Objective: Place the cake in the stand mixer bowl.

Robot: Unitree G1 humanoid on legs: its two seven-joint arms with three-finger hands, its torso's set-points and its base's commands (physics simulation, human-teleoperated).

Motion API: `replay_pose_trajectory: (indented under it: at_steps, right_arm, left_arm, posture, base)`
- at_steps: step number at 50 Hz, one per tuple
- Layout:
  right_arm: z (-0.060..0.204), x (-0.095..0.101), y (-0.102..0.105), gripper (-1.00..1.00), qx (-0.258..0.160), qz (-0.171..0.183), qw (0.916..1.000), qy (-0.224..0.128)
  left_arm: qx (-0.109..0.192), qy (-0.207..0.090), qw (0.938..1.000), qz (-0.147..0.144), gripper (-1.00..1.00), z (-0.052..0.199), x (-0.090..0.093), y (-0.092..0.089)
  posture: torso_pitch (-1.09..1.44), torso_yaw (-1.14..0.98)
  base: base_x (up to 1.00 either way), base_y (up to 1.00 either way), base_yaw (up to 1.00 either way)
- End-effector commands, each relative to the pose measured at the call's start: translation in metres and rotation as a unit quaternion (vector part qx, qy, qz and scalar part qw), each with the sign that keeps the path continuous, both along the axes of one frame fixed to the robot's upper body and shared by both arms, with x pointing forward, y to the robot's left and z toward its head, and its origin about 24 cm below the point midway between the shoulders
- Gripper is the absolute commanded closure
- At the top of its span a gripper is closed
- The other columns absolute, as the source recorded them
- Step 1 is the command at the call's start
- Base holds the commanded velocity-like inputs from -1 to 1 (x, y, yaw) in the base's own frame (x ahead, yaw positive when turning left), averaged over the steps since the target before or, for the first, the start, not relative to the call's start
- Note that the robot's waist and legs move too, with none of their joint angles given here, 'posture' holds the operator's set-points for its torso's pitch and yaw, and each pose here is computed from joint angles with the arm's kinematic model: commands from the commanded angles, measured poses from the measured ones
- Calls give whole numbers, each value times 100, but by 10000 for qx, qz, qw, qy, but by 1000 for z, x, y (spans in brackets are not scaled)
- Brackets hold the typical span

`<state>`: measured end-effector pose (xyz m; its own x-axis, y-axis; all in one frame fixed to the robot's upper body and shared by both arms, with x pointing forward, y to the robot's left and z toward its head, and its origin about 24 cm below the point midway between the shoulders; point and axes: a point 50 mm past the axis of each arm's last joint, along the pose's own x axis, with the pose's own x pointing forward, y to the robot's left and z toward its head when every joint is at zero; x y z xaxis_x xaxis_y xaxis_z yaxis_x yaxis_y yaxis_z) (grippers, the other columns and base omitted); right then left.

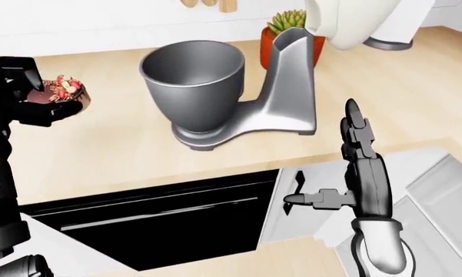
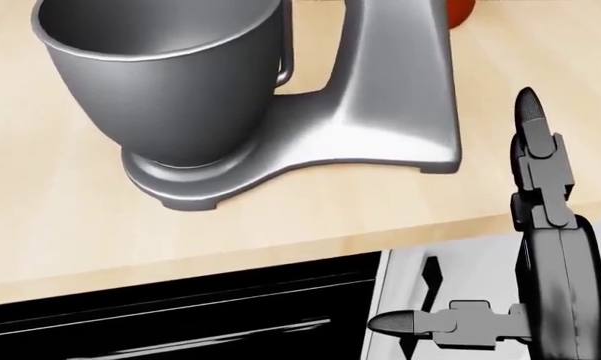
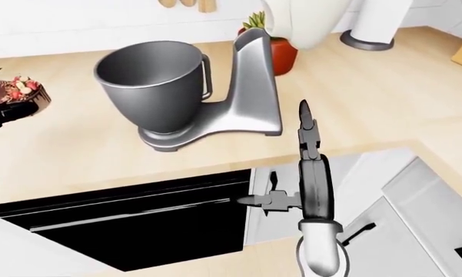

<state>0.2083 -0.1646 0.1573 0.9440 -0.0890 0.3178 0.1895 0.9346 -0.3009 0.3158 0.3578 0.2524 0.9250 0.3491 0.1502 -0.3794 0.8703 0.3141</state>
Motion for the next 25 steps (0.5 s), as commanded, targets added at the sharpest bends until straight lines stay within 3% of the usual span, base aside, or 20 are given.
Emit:
replay_pose_trajectory:
  at_steps: [1, 25]
  right_arm:
    - [13, -4, 2, -96, -38, 41, 9992, -401]
    - [11, -3, 2, -95, -13, 55, 9992, -401]
  left_arm:
    - [270, -688, 9973, -46, 100, 37, -6, -5]
    - [475, -1013, 9932, -321, 100, 86, 3, -28]
  posture:
    - [0, 0]
    - [0, 0]
  base:
    - [0, 0, 0]
    - [0, 0, 0]
